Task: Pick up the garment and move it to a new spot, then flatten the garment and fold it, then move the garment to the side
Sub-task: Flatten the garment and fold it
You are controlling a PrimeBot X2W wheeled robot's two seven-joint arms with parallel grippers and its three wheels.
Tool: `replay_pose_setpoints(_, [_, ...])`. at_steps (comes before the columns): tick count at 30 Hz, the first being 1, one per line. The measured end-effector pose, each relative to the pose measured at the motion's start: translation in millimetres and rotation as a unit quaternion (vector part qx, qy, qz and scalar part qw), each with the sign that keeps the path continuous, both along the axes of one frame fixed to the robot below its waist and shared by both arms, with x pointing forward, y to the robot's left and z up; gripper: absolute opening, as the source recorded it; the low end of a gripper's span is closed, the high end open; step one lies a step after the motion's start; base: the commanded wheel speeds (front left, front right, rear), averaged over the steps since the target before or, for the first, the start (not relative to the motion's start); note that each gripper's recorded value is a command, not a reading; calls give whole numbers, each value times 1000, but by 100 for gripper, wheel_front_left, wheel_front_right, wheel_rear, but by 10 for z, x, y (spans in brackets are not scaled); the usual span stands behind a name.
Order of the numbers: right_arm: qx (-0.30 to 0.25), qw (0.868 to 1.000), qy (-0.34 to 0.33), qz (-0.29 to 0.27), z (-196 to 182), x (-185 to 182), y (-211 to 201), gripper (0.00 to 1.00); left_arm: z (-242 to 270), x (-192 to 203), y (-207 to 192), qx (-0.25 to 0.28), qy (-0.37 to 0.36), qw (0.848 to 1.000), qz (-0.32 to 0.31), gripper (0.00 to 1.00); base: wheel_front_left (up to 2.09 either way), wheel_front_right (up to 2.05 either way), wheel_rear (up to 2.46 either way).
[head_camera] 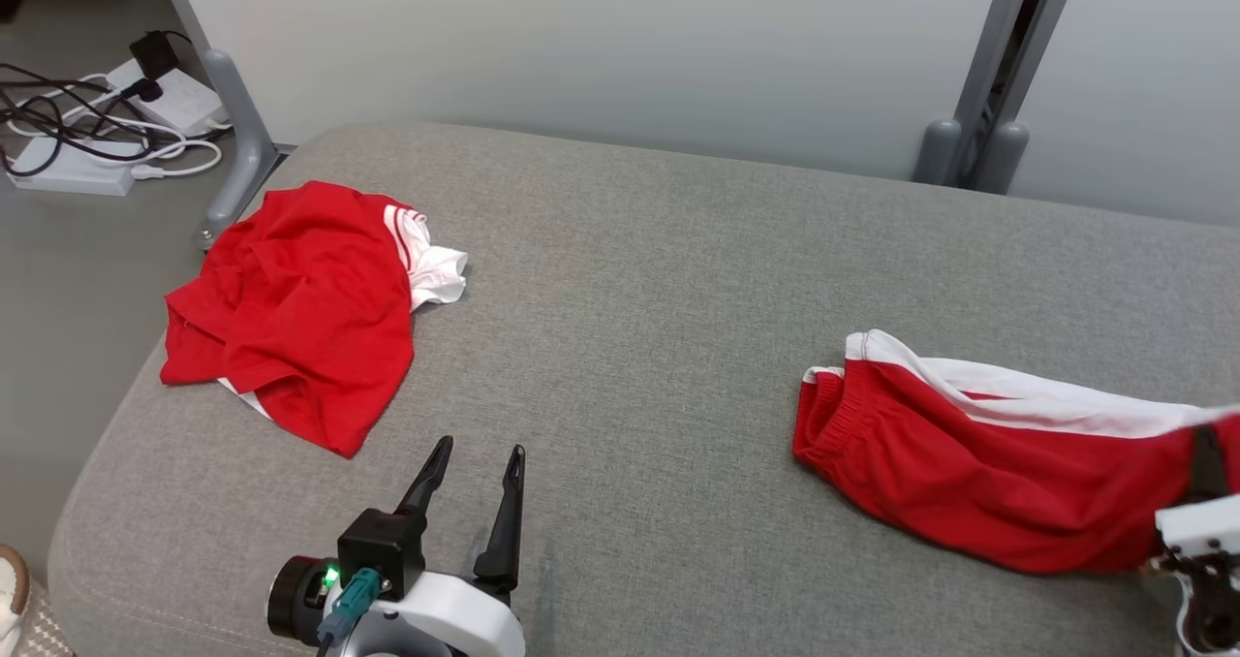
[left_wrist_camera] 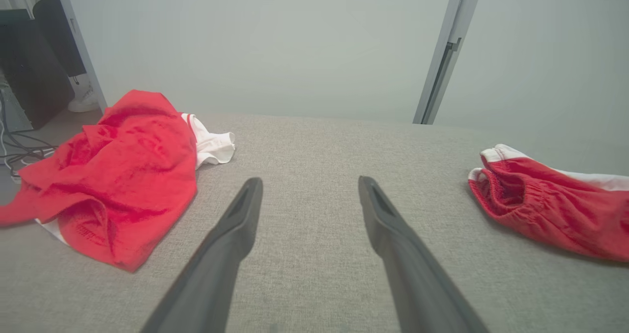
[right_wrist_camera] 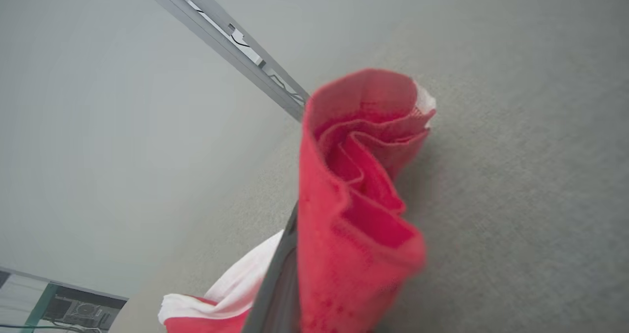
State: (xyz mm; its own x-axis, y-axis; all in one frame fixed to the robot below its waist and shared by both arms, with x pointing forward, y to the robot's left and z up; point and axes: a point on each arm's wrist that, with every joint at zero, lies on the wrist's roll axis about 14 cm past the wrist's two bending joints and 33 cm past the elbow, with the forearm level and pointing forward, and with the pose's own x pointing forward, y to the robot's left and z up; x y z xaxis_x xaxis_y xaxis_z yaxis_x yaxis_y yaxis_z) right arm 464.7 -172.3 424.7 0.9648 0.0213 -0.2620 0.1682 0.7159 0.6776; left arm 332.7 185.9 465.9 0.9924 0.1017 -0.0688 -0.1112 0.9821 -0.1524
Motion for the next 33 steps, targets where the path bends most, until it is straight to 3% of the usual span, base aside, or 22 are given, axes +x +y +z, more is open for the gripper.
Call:
replay_pose_setpoints(7, [45,992,-100,59,614,129,595,0,15,-85,75,0,-3,1000,14,100,0,0,0])
replay_pose_setpoints(12, [75,981,-128,127,826,8,1104,0,11,-131,120,1,-3,1000,22,100,0,0,0])
replay_pose_setpoints(21, [50,972,-89,210,548,-162,1630,0,-32,-191,201,2,5,999,36,100,0,0,0])
replay_pose_setpoints(29, [40,966,-51,251,298,-272,1923,0,-70,-251,261,-1,12,999,49,100,0,0,0])
replay_pose_setpoints(30, [41,966,-43,253,260,-286,1933,32,-73,-259,270,-2,12,999,51,100,0,0,0])
replay_pose_setpoints(31, [41,965,-39,255,242,-297,1950,100,-72,-266,276,-2,12,999,53,100,0,0,0])
replay_pose_setpoints(33, [50,964,-37,258,255,-304,2009,100,-68,-278,292,-3,11,998,56,100,0,0,0])
